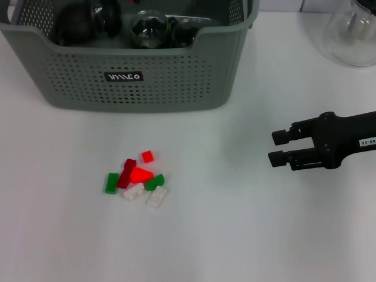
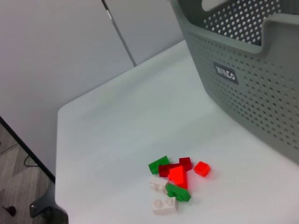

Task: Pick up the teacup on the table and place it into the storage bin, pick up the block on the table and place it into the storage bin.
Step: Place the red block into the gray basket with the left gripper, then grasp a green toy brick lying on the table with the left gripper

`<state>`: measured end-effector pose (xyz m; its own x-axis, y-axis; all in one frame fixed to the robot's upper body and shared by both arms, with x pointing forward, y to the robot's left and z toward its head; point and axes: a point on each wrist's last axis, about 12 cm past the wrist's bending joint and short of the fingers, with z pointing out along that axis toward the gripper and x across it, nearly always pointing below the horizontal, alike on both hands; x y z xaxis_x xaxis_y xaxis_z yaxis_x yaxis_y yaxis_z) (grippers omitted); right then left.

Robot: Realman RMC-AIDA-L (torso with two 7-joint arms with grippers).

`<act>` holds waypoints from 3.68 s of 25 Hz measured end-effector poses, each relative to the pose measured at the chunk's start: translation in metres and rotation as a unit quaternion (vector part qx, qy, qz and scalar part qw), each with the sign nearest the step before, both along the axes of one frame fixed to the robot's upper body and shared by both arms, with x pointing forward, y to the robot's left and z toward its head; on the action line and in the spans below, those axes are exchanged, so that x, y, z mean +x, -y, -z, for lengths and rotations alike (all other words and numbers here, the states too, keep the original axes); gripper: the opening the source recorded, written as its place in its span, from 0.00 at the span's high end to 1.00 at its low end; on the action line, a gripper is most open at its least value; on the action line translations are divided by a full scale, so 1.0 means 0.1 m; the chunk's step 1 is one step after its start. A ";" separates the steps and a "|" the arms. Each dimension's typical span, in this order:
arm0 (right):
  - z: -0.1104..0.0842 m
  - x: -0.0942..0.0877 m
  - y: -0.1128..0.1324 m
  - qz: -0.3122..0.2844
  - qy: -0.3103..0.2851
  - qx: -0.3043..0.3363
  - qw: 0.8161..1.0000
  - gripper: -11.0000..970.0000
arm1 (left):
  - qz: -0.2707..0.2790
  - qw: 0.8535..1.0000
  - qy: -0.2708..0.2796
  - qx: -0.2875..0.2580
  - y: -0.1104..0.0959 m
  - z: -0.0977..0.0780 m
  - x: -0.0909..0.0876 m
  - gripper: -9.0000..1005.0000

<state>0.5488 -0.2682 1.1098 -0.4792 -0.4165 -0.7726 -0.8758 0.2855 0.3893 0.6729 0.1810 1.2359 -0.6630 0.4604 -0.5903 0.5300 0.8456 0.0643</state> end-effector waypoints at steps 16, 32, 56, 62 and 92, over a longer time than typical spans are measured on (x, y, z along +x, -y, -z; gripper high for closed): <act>0.00 0.01 0.01 0.000 0.005 -0.004 1.000 0.38 | 0.002 1.000 -0.005 0.017 0.07 0.04 -0.02 0.80; 0.00 0.00 0.01 -0.007 0.017 -0.004 1.000 0.38 | 0.009 0.980 0.103 -0.167 -0.50 -0.42 -0.61 0.31; 0.04 0.03 -0.06 0.002 0.005 0.010 1.000 0.38 | 0.350 0.932 -0.097 -0.004 -0.51 0.55 -1.58 0.28; 0.07 0.02 -0.08 0.004 -0.002 0.013 1.000 0.38 | 0.351 0.912 -0.162 0.138 -0.24 0.73 -1.36 0.28; 0.08 0.03 -0.08 0.016 -0.011 0.011 1.000 0.38 | 0.406 0.867 -0.157 0.242 0.15 1.10 -1.32 0.16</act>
<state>0.5522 -0.2604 1.1016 -0.5088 -0.3837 -0.7707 -0.8576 0.3045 0.4145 0.5407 0.1661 1.1257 -0.0975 0.9941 -0.0476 0.9936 0.0999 0.0521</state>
